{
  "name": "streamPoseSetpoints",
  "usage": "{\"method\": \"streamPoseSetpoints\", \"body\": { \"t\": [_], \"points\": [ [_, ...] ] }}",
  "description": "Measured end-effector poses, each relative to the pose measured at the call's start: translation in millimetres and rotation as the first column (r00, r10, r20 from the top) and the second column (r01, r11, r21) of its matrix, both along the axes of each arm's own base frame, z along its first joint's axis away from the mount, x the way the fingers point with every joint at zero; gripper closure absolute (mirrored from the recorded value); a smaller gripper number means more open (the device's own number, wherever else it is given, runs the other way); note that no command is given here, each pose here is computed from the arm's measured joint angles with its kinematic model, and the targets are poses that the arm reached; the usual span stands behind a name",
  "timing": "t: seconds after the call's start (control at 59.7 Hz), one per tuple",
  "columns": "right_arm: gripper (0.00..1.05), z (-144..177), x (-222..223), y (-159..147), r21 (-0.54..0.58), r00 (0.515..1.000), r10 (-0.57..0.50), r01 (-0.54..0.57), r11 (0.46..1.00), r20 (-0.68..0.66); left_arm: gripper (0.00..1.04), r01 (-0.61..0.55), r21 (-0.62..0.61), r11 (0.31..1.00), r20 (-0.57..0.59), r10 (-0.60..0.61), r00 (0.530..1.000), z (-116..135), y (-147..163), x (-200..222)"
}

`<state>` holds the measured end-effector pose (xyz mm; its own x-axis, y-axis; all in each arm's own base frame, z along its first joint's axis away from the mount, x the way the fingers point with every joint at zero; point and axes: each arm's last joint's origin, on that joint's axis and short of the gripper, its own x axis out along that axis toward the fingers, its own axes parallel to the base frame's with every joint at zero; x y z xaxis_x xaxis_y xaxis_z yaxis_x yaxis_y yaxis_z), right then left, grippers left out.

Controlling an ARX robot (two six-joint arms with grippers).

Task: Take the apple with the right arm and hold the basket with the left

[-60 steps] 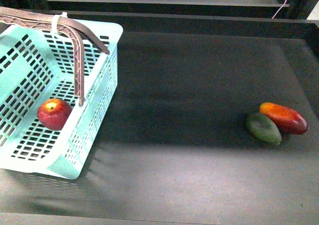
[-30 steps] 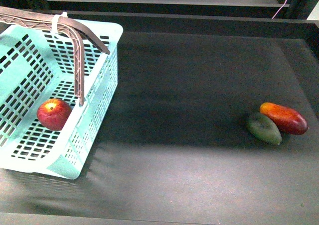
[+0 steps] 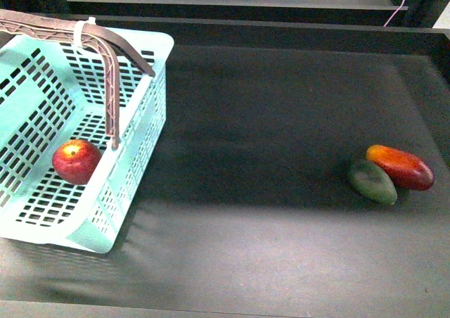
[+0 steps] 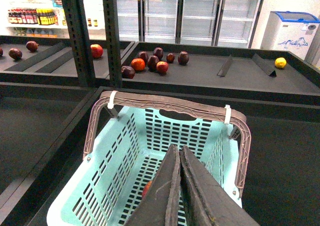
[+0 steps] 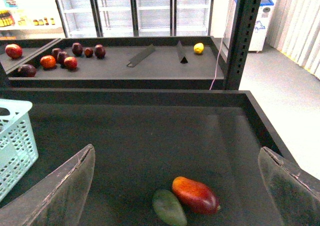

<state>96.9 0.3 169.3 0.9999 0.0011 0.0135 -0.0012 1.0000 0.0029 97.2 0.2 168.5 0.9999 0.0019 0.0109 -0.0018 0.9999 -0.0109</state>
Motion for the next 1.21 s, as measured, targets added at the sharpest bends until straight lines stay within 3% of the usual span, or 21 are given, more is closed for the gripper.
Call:
{"method": "streamPoseSetpoints", "body": {
  "t": [0.435, 0.938, 1.206],
  "points": [
    [0.09, 0.0, 0.0, 0.0, 0.0, 1.0, 0.0, 0.0, 1.0, 0.0, 1.0, 0.0, 0.0, 1.0, 0.0, 0.0, 1.0, 0.0, 0.0, 0.0],
    [0.09, 0.0, 0.0, 0.0, 0.0, 1.0, 0.0, 0.0, 1.0, 0.0, 0.06, 0.0, 0.0, 1.0, 0.0, 0.0, 1.0, 0.0, 0.0, 0.0],
    [0.09, 0.0, 0.0, 0.0, 0.0, 1.0, 0.0, 0.0, 1.0, 0.0, 0.07, 0.0, 0.002, 1.0, 0.0, 0.0, 1.0, 0.0, 0.0, 0.0]
  ]
}}
